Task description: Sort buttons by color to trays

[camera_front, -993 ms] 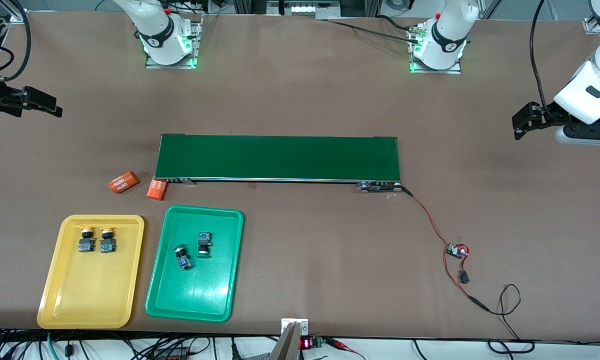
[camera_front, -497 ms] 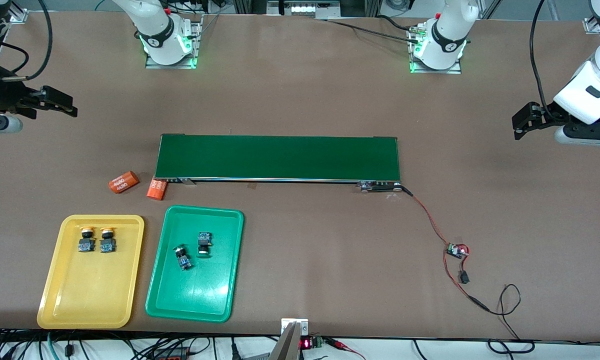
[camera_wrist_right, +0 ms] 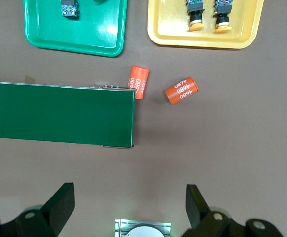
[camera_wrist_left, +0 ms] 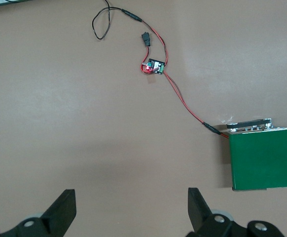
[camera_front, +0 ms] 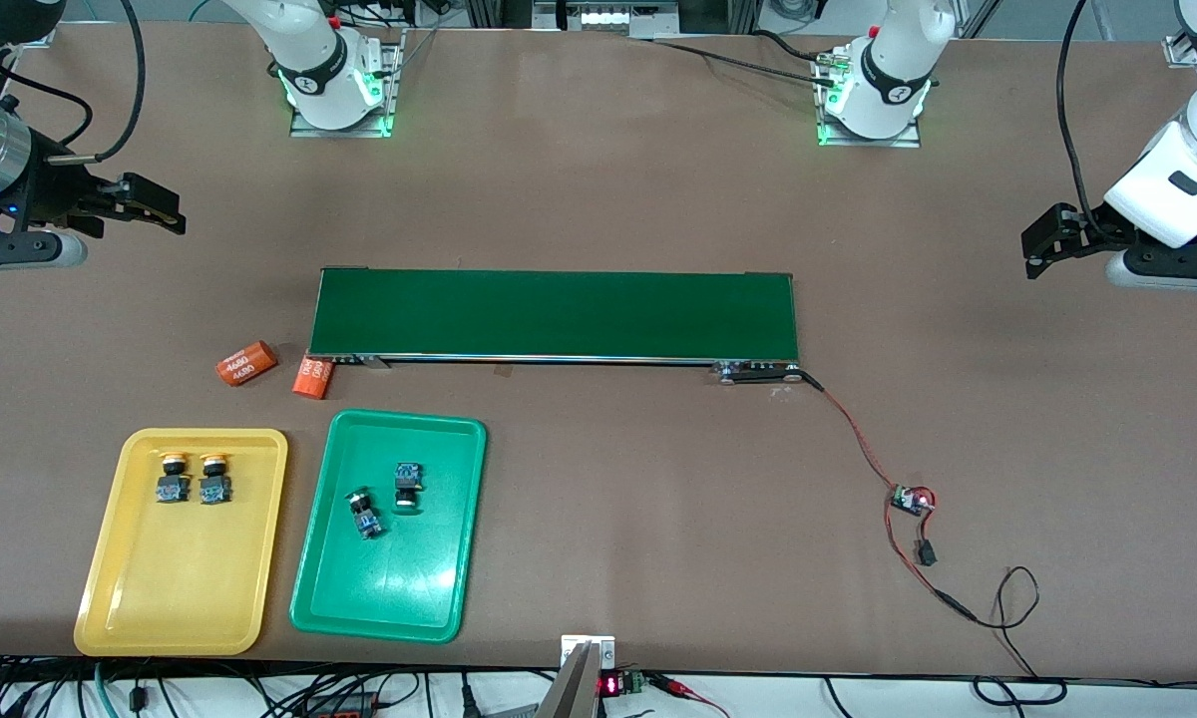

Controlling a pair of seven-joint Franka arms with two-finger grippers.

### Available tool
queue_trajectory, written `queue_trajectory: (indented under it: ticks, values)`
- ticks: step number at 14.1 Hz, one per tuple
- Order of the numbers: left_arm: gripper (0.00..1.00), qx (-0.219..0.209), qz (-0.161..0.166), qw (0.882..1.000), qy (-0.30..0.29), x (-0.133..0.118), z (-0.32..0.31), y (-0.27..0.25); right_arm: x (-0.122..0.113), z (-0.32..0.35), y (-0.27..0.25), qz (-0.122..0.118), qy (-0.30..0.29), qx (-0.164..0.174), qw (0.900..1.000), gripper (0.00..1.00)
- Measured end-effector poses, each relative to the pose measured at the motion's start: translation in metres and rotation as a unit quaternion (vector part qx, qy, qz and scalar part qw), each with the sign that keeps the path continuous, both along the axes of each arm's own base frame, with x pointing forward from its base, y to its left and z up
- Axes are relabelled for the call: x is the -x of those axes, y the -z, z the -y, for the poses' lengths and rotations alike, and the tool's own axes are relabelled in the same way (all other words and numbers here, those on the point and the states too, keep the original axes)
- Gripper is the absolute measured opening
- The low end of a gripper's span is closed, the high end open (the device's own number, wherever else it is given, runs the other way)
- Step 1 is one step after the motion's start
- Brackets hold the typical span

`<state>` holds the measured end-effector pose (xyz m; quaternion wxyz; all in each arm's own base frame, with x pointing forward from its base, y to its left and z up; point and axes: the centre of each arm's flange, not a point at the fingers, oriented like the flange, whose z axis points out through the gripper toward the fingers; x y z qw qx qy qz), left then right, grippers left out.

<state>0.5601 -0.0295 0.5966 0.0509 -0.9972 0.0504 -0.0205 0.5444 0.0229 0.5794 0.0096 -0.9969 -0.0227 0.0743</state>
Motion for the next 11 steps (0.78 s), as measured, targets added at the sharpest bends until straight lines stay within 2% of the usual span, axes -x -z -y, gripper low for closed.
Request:
queue_trajectory:
  ticks: [11]
  values:
    - [1.00, 0.000, 0.000, 1.000, 0.000, 0.0000, 0.0000, 0.0000, -0.0002, 0.0012, -0.0006, 0.001, 0.010, 0.001, 1.000, 1.00]
